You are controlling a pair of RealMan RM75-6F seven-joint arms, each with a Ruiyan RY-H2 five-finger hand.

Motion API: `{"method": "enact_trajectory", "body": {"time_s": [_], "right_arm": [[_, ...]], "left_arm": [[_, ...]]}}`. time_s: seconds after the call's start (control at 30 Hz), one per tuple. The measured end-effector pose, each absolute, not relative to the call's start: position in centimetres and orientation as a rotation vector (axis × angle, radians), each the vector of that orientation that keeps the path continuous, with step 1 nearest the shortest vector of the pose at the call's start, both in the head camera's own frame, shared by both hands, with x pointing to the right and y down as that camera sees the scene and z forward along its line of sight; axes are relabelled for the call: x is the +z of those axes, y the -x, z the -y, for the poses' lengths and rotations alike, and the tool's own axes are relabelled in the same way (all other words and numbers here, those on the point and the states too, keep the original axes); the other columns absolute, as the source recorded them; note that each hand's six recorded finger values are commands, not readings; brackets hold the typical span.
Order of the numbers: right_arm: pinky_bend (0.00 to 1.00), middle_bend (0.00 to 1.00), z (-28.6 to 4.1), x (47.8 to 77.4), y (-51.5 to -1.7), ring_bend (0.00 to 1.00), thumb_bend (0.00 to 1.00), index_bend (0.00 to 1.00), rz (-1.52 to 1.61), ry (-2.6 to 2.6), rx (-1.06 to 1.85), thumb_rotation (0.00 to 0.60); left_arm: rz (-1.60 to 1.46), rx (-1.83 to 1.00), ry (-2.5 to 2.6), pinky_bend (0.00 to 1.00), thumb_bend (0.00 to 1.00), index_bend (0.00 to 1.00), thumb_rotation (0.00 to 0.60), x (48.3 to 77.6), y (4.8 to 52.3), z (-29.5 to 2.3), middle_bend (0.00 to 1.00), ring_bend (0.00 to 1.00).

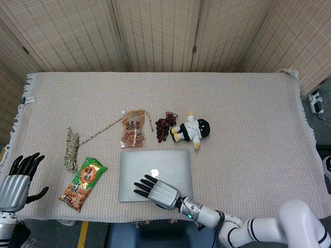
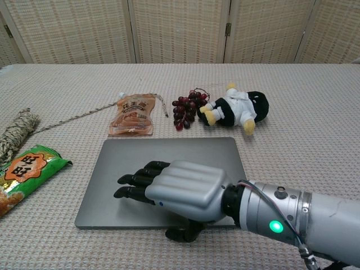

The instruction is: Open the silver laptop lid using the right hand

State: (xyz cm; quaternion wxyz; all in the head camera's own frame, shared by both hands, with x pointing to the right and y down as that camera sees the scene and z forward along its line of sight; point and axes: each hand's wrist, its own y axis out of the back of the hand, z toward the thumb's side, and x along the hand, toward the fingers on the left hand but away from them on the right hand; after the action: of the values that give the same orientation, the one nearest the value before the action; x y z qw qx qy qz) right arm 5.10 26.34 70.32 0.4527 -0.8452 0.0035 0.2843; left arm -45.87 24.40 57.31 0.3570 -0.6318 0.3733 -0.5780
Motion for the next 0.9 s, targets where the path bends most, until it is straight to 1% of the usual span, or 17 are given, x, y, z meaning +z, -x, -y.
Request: {"method": "enact_trajectory", "body": {"time_s": [0.23, 0.9], "right_arm": [[0.0, 0.0, -26.2, 70.8, -4.6, 0.0, 0.41, 0.0, -0.004, 2.081, 0.714, 0.6], [0.0, 0.0, -25.2, 71.0, -4.3, 0.0, 0.41, 0.0, 0.026, 2.07, 0.741, 0.6]], "left_arm": [[-0.964, -1.498, 1.634, 0.0, 0.26, 0.13, 0.6, 57.5, 46.0, -24.5, 0.12, 0.14], [-0.962, -1.503, 1.636, 0.0, 0.26, 0.13, 0.6, 57.8, 46.2, -24.5, 0.12, 0.14]]}}
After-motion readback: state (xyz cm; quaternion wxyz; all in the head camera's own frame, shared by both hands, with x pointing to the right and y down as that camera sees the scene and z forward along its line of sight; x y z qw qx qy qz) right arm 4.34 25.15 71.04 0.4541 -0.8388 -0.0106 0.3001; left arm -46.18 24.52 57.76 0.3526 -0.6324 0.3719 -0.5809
